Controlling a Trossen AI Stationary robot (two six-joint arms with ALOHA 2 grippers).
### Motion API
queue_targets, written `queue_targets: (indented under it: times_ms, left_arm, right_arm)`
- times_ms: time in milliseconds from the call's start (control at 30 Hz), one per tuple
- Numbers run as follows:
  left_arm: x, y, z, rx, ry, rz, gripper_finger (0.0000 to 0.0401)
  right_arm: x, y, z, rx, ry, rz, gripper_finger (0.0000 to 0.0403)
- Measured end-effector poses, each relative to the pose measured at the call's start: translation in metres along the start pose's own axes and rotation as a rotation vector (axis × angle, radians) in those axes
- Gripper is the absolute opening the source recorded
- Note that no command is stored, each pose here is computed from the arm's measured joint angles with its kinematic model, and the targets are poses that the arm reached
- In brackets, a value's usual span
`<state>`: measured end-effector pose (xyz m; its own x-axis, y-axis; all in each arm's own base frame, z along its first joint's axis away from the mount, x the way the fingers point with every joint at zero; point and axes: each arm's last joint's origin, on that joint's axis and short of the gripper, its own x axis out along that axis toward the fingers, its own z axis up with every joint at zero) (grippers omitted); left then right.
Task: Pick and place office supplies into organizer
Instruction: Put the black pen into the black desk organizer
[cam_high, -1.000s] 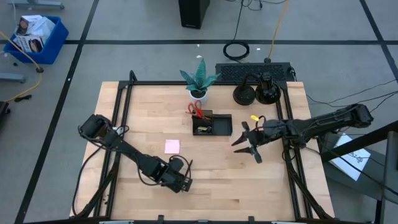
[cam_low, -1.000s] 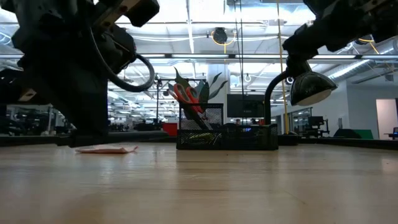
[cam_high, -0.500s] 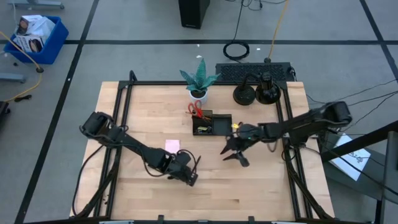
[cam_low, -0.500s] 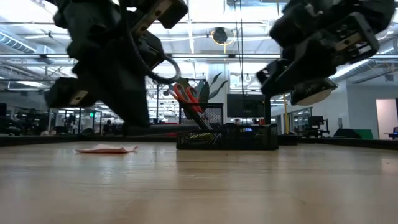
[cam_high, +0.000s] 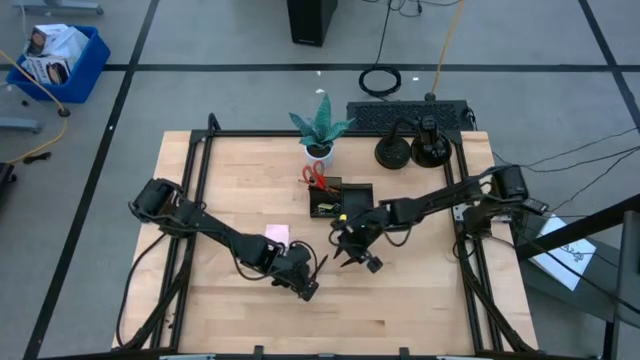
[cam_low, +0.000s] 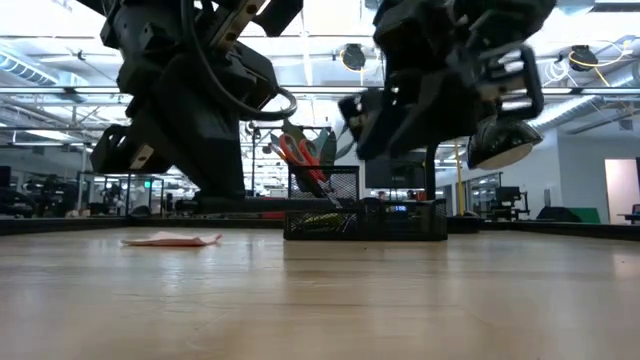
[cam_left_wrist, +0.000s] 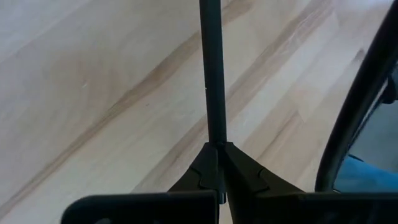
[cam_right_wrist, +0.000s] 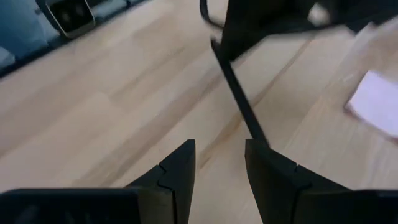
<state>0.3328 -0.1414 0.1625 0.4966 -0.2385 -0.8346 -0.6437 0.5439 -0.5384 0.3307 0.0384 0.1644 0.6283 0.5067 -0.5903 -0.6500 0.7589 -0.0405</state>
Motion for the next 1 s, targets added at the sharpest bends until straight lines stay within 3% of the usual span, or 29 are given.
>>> queue_targets:
  times_ms: [233, 500, 1000]
  left_arm:
    - [0.0, -0.003, 0.0, 0.014, -0.007, -0.033, 0.0008]
    - [0.0, -0.004, 0.0, 0.017, -0.007, -0.036, 0.0008]
    - [-0.001, -0.003, 0.006, 0.028, -0.02, -0.042, 0.0009]
  right_arm:
    - [0.02, -0.012, -0.001, -0.053, 0.018, 0.002, 0.013]
    - [0.021, -0.019, 0.012, -0.157, 0.0, -0.034, 0.013]
    - [0.033, -0.017, 0.005, -0.159, 0.017, -0.016, 0.013]
